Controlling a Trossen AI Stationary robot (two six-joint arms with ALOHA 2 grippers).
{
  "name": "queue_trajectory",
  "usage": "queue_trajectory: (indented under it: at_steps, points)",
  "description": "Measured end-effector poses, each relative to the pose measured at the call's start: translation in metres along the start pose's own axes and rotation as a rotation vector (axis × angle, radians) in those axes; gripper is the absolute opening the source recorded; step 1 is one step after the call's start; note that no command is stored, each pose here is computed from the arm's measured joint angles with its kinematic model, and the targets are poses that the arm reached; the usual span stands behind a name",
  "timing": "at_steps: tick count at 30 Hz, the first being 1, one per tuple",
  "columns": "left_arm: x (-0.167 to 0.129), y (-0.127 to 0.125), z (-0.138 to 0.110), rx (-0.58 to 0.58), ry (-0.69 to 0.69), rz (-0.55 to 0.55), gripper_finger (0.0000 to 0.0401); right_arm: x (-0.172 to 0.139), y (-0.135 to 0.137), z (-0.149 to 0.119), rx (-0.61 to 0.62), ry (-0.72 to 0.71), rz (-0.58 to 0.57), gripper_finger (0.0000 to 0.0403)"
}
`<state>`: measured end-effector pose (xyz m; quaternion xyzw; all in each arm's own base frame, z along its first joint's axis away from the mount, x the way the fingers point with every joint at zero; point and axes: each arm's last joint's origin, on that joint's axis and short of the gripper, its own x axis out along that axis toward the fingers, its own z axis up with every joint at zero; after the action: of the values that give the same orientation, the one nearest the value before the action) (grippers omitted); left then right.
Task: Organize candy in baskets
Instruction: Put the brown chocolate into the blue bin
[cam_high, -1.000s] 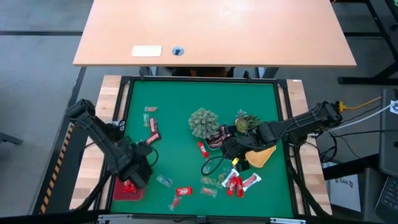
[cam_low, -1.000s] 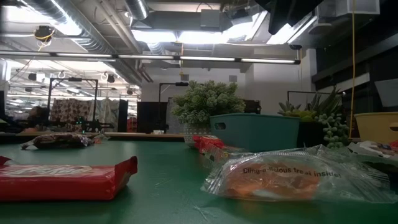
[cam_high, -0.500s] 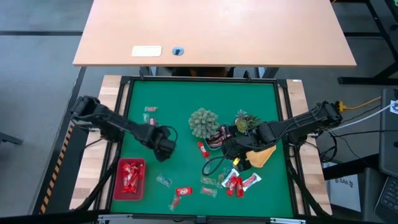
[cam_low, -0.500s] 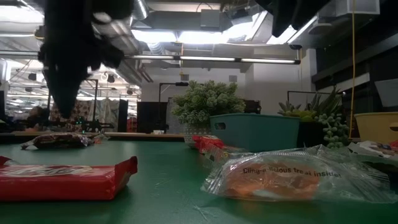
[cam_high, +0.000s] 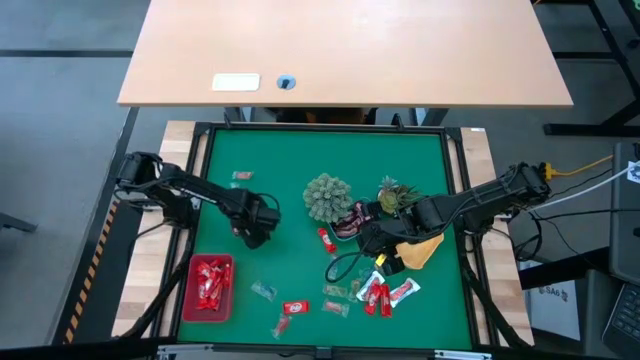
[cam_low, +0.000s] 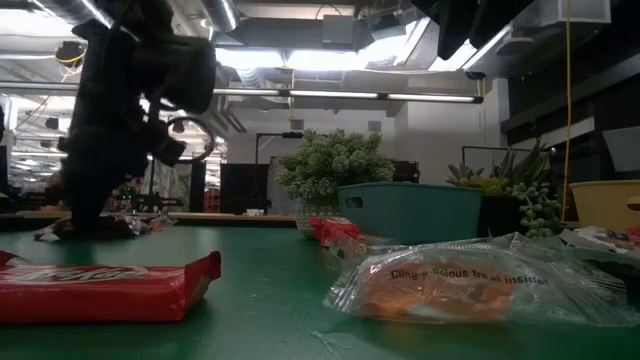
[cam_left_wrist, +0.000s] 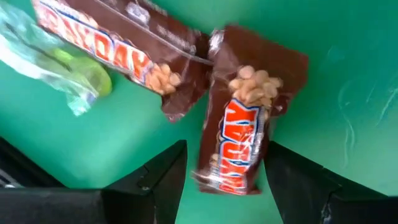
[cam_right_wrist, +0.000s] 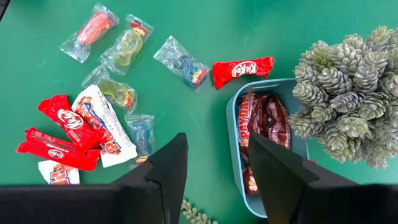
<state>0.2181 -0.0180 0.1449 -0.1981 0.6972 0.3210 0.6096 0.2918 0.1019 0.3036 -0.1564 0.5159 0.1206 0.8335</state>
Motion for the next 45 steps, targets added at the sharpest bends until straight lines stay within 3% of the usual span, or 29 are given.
queue_trajectory:
  at_steps: [12,23,29,35,41,45]
  points:
    - [0.005,0.002,-0.001,0.001,-0.014,0.014,0.0200,0.000,0.000,0.000,0.000,-0.002,0.000,0.0170]
    - [0.004,-0.005,0.004,-0.049,-0.046,-0.064,0.0099,0.000,0.000,0.003,0.003,-0.030,-0.003,0.0170]
    - [-0.012,-0.015,0.014,-0.088,-0.091,-0.149,0.0082,0.000,-0.001,0.006,0.007,-0.064,-0.005,0.0170]
    - [-0.035,-0.029,0.029,-0.098,-0.179,-0.292,0.0081,0.000,-0.001,0.007,0.008,-0.072,-0.006,0.0170]
    - [-0.068,-0.051,0.050,-0.114,-0.364,-0.548,0.0080,-0.001,-0.002,0.015,0.010,-0.158,-0.017,0.0170]
    - [-0.091,-0.062,0.062,-0.095,-0.502,-0.722,0.0080,-0.003,-0.003,0.022,-0.052,-0.221,-0.058,0.0170]
